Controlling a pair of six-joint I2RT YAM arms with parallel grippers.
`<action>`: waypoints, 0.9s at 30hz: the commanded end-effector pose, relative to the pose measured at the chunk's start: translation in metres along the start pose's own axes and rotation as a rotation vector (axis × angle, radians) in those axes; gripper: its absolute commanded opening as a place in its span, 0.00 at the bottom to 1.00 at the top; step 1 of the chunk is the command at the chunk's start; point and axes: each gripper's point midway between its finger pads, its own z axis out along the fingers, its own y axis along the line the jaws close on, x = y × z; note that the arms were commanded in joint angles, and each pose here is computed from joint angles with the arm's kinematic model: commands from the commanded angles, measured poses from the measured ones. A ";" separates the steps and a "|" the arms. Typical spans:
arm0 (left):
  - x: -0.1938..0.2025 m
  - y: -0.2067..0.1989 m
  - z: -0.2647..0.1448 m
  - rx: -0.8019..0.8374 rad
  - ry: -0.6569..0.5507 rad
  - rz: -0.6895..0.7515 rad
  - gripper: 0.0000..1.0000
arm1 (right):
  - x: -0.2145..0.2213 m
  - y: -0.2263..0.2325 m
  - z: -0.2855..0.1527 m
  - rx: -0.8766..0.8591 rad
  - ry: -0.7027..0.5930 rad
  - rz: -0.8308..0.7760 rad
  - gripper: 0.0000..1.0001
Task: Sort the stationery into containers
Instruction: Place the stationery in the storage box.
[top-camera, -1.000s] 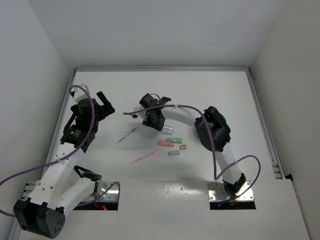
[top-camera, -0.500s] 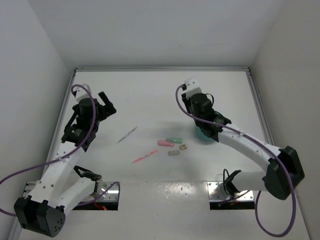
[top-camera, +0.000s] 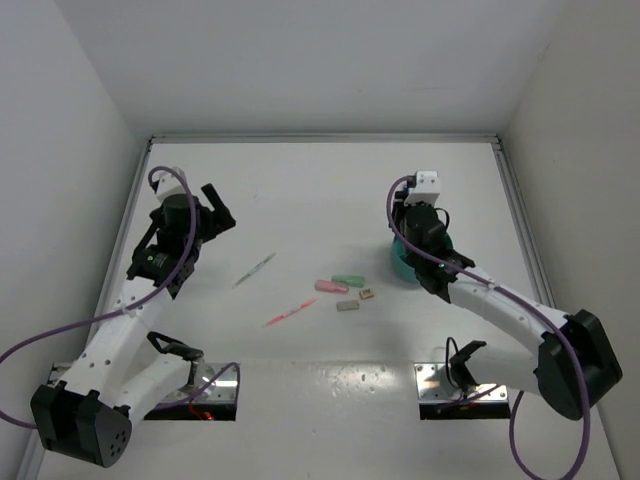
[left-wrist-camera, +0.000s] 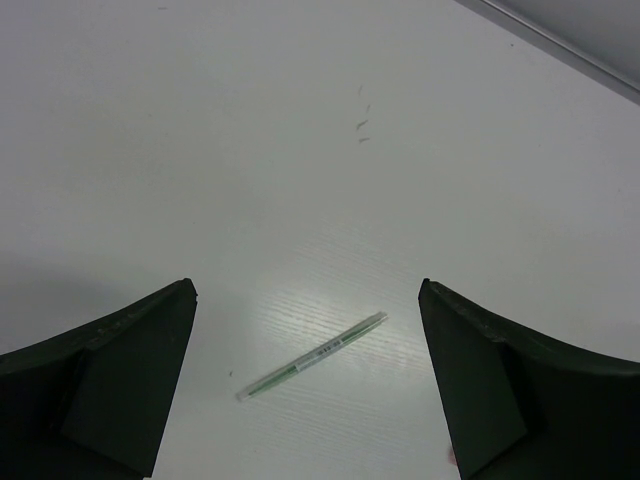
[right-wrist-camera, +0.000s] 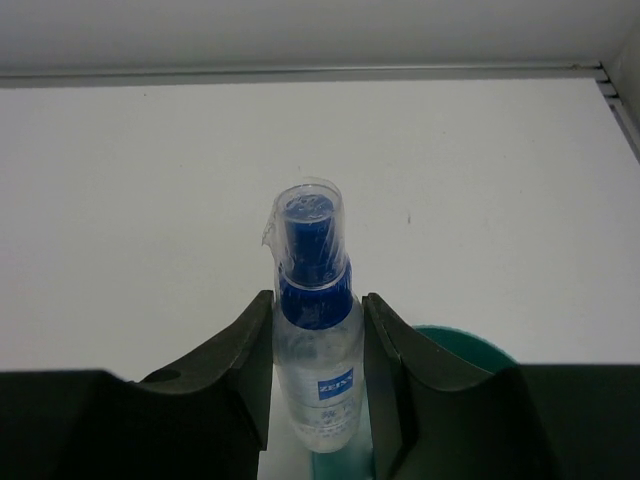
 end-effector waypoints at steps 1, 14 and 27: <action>-0.003 -0.002 0.001 0.011 -0.007 -0.006 0.99 | -0.006 0.001 0.011 0.025 -0.058 0.148 0.00; -0.001 -0.004 0.000 0.027 0.002 0.003 0.99 | 0.013 -0.014 0.021 0.091 -0.022 0.098 0.00; 0.001 -0.004 0.002 0.022 0.010 0.006 0.99 | 0.017 -0.019 0.022 0.091 0.008 0.056 0.00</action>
